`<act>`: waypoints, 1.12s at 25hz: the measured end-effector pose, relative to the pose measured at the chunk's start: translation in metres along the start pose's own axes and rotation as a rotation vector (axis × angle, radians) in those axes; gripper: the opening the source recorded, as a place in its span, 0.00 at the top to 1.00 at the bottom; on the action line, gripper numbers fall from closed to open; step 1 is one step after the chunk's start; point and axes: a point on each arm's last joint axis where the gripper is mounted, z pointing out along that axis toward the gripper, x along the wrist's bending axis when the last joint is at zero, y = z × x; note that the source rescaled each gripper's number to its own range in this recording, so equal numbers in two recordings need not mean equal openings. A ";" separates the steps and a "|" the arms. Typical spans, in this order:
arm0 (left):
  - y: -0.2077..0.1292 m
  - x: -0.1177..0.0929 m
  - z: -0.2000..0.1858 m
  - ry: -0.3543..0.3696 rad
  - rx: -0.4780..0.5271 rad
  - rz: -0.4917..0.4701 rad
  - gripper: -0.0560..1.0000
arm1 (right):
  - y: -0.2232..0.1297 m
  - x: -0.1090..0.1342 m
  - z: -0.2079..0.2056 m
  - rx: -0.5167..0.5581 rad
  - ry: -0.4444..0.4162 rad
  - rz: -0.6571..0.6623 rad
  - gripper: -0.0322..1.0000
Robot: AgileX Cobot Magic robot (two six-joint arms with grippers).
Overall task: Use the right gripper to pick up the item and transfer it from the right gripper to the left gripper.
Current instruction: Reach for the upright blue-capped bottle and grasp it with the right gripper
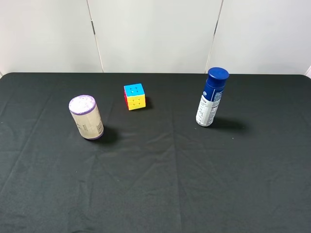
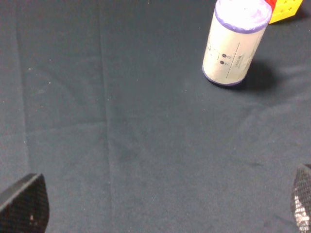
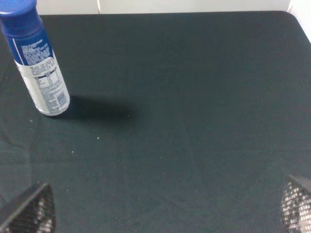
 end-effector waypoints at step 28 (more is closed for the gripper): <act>0.000 0.000 0.000 0.000 0.000 0.000 0.00 | 0.149 0.003 0.035 0.234 0.032 0.002 0.00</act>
